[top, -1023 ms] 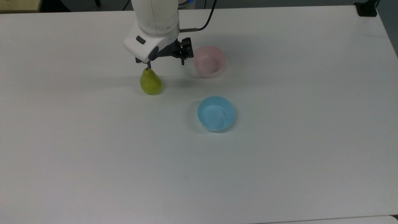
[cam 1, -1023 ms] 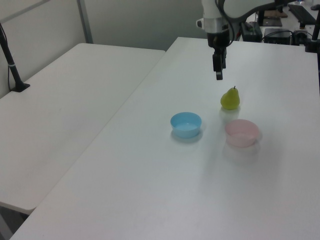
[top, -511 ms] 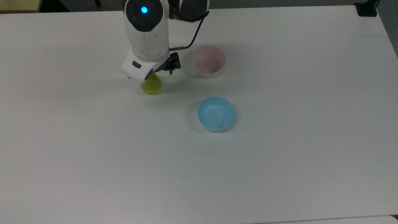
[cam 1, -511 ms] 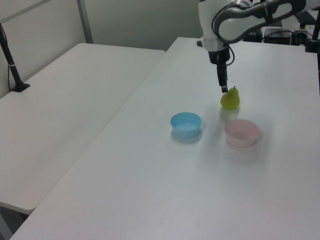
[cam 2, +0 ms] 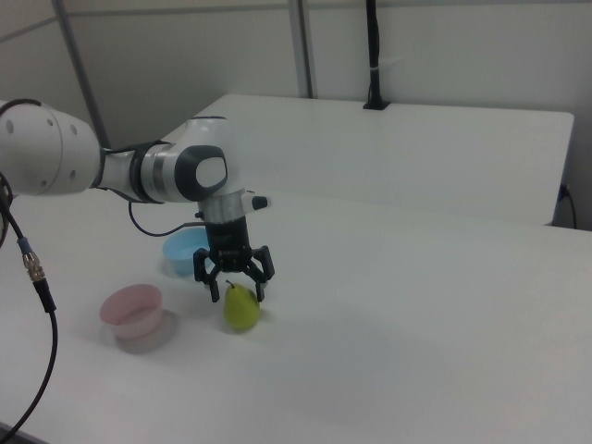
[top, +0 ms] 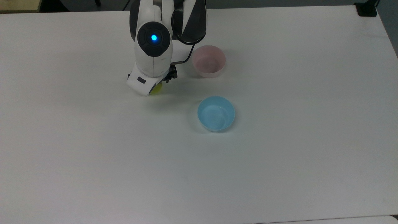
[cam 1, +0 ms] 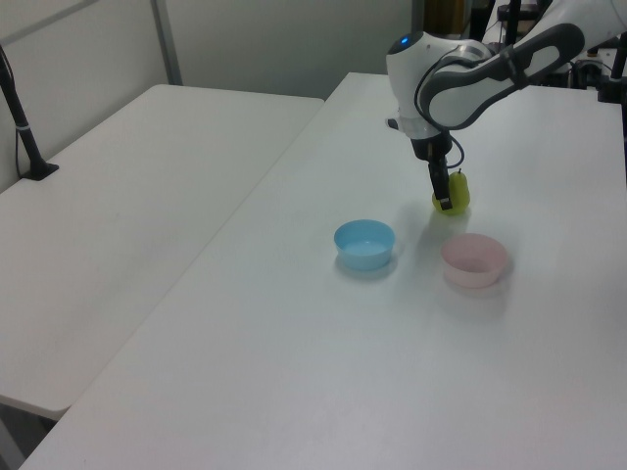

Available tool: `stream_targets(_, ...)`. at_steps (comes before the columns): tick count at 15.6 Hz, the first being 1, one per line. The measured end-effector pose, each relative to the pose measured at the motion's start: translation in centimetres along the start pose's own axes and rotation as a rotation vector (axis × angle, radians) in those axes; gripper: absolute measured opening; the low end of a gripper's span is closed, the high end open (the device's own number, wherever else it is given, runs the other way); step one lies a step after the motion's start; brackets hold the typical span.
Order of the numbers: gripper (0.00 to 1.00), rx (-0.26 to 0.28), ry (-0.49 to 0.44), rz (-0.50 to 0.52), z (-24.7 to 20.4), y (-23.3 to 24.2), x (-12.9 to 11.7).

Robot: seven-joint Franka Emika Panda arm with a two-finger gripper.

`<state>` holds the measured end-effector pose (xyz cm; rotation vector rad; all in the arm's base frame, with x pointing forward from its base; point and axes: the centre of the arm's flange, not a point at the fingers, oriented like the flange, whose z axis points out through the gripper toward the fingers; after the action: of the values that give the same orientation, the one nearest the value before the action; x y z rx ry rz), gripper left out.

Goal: Place the pear in the bowl
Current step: 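Close the gripper around the green pear, then lift the pear and carry it over the pink bowl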

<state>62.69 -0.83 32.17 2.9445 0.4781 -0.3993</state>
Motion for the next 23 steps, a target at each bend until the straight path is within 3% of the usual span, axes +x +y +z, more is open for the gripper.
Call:
stream_targets(2, 0.97, 0.0, -0.005, -0.001, 0.3, 0.0, 0.1)
stream_targets(5, 0.68, -0.002, -0.002, -0.002, 0.1, 0.0, 0.1)
stream_targets(10, 0.68, -0.005, 0.015, -0.003, -1.1, 0.1, -0.2)
stream_targets(15, 0.68, -0.004, 0.052, -0.039, -6.7, -1.0, -2.5)
stream_targets(19, 0.68, 0.027, 0.034, -0.123, -9.4, -7.4, -2.8)
stream_targets(23, 0.68, 0.012, -0.027, -0.206, -9.5, -15.2, -2.7)
